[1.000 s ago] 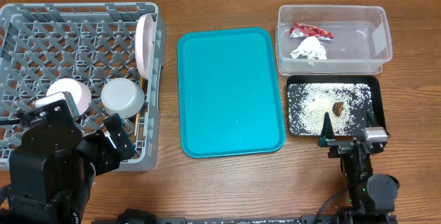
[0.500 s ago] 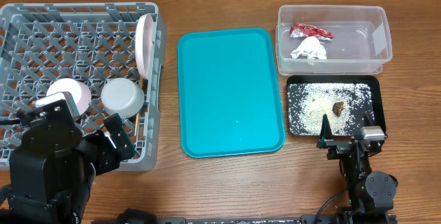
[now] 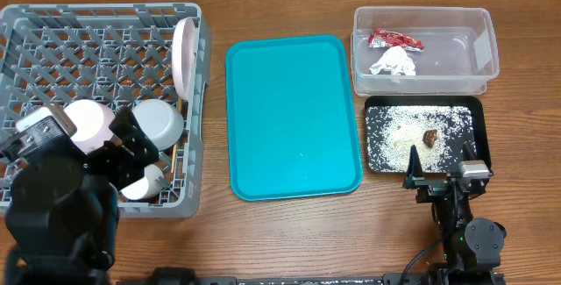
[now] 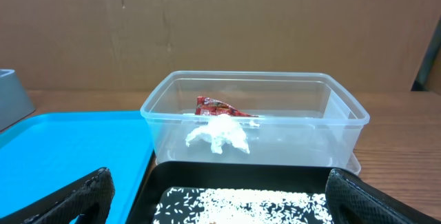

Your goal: Sort waste into correct bins and load items into the dishwasher

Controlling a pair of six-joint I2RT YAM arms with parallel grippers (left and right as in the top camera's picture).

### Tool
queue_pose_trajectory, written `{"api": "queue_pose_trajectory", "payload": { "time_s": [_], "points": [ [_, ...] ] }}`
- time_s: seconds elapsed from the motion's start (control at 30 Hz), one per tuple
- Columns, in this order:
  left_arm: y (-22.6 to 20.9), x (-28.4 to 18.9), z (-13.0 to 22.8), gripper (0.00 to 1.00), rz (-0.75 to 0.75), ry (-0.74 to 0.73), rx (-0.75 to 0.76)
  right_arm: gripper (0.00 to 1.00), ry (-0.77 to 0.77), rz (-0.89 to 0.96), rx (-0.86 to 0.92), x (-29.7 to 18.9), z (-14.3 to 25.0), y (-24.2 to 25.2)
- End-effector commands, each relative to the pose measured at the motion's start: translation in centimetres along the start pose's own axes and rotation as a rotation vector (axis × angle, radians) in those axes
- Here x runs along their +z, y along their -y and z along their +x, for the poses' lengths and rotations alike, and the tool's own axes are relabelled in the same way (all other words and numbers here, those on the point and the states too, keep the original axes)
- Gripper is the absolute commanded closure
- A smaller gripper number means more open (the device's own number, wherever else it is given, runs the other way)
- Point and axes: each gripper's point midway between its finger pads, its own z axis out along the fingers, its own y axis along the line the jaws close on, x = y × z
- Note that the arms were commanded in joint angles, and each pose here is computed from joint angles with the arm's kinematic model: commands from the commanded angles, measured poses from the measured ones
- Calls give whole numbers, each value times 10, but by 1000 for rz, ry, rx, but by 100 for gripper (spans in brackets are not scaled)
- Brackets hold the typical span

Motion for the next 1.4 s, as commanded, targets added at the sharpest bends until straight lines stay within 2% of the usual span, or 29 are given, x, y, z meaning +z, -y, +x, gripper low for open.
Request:
{"api": "queue_pose_trajectory", "payload": {
  "time_s": [0.0, 0.3, 0.5, 0.73, 1.03, 1.37],
  "points": [
    [7, 10, 26, 0, 125, 25, 67, 0, 0, -1, -1, 0, 2, 0],
    [8, 36, 75, 0, 295, 239, 133, 0, 0, -1, 0, 0, 2, 0],
    [-7, 53, 116, 0, 318, 303, 121, 0, 0, -1, 0, 0, 2, 0],
    [-17, 54, 138, 0, 345, 375, 109, 0, 0, -1, 0, 0, 2, 0],
    [-27, 88, 179, 0, 349, 368, 90, 0, 0, -1, -1, 0, 2, 0],
    [-39, 102, 211, 0, 296, 223, 95, 0, 0, -1, -1, 0, 2, 0]
  ]
}}
